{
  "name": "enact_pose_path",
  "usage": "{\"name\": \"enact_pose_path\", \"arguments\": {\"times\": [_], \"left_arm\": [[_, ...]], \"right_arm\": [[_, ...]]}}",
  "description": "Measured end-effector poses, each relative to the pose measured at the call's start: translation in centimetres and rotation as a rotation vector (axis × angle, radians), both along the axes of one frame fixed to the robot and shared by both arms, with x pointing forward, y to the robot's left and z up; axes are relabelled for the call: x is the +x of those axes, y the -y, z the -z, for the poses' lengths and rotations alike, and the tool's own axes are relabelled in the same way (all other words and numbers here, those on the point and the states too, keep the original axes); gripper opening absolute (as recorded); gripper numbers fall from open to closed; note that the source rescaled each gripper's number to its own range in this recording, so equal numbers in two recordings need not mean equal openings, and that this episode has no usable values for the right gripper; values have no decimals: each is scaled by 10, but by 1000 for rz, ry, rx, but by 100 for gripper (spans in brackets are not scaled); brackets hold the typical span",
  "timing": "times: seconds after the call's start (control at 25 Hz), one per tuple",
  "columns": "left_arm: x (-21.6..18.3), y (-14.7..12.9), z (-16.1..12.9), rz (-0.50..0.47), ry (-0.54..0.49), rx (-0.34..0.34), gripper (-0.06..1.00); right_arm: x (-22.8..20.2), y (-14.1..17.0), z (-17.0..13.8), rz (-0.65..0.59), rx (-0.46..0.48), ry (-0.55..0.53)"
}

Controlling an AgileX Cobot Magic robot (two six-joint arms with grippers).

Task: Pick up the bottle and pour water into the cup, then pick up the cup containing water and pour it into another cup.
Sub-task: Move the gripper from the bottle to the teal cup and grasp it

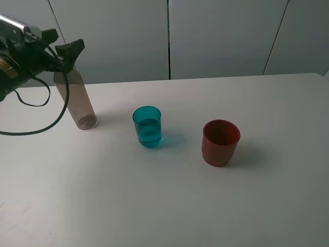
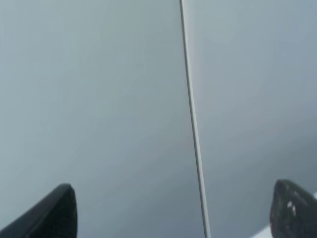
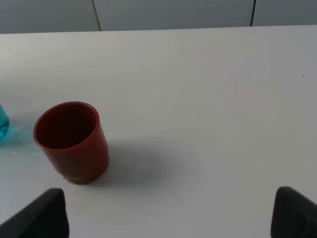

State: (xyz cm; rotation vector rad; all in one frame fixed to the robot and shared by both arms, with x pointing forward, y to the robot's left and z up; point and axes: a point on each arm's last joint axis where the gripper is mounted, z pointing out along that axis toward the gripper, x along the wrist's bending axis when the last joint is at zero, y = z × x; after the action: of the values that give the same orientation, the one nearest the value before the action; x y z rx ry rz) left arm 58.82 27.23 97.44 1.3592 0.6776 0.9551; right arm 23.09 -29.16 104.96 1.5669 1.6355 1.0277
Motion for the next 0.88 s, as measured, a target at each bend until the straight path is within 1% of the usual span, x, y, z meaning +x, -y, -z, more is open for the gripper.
{"name": "enact_pose_path", "arguments": {"times": [0.04, 0.16, 0.24, 0.32, 0.36, 0.4, 0.48, 0.56, 0.76, 0.88], "left_arm": [[-3, 0, -12, -1, 21, 5, 99], [-12, 2, -40, -14, 37, 17, 99], [-18, 10, -55, -9, 22, 24, 99], [-27, 22, -69, -3, 0, 48, 99], [-32, 30, -73, 0, -22, 71, 99], [-35, 38, -76, 5, -47, 94, 99], [-43, 54, -80, 19, -80, 103, 99], [-48, 72, -80, 49, -112, 85, 99], [-65, 110, -76, 118, -193, -20, 99], [-77, 124, -62, 153, -240, -18, 99]], "right_arm": [[0, 0, 0, 0, 0, 0], [0, 0, 0, 0, 0, 0], [0, 0, 0, 0, 0, 0], [0, 0, 0, 0, 0, 0], [0, 0, 0, 0, 0, 0], [0, 0, 0, 0, 0, 0], [0, 0, 0, 0, 0, 0], [0, 0, 0, 0, 0, 0], [0, 0, 0, 0, 0, 0], [0, 0, 0, 0, 0, 0]]}}
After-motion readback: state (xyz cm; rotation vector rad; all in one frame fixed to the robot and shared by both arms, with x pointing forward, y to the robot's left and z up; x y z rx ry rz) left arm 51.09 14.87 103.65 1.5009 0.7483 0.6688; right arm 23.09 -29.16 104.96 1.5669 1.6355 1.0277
